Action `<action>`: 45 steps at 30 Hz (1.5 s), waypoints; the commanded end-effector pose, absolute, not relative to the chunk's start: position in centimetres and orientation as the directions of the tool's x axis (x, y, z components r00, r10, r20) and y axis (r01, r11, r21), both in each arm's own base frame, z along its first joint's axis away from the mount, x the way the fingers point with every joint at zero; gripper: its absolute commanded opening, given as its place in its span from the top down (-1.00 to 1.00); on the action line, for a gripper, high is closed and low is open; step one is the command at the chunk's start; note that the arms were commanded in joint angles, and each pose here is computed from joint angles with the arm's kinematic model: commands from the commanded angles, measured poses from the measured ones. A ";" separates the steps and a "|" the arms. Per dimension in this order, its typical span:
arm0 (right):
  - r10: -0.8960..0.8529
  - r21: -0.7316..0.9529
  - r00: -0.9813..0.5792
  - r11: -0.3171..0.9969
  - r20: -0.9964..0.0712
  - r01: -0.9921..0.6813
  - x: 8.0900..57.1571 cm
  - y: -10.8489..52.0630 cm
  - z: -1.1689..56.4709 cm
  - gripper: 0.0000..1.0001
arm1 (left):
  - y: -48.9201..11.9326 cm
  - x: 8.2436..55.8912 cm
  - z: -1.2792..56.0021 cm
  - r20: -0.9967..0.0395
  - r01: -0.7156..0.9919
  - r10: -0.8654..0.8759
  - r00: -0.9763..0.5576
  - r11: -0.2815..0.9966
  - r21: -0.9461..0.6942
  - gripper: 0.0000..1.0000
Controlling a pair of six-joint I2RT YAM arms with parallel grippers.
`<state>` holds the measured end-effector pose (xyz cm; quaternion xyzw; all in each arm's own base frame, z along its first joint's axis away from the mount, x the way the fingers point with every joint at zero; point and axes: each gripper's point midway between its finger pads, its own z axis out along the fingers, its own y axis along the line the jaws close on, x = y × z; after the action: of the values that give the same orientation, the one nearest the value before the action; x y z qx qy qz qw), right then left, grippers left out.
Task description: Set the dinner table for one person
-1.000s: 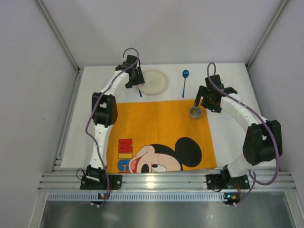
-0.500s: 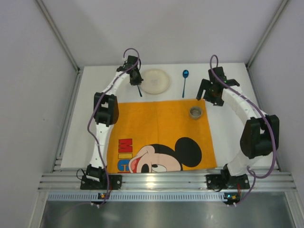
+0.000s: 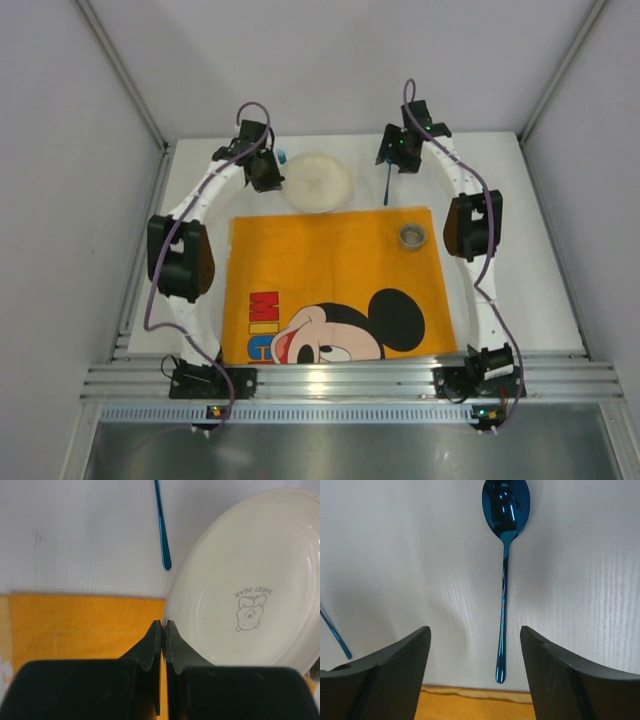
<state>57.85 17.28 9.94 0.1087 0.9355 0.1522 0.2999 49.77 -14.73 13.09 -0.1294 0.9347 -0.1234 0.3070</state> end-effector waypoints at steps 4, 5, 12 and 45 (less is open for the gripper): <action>0.314 0.293 -0.774 0.940 -0.550 0.174 58.9 18.0 9.0 -0.27 | -14.2 38.4 17.4 -0.512 -0.106 -0.330 -0.793 0.902 -0.418 1.00; 0.281 0.265 -0.773 0.952 -0.569 0.151 59.1 18.0 8.9 -0.25 | -14.2 37.2 17.2 -0.501 -0.109 -0.334 -0.798 0.899 -0.424 1.00; 0.165 0.075 -0.879 0.986 -0.447 0.147 55.5 18.4 1.8 0.56 | -13.1 29.5 16.3 -0.437 -0.175 -0.408 -0.802 0.859 -0.482 1.00; 0.187 0.129 -0.657 0.982 -0.731 0.137 61.0 14.0 14.9 0.32 | -12.8 21.9 13.7 -0.351 -0.139 -0.319 -0.880 0.881 -0.453 1.00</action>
<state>58.07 14.32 4.45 0.0887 0.9550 0.0132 0.2828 20.79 -12.07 11.78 -0.1257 0.9555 -0.1909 0.1866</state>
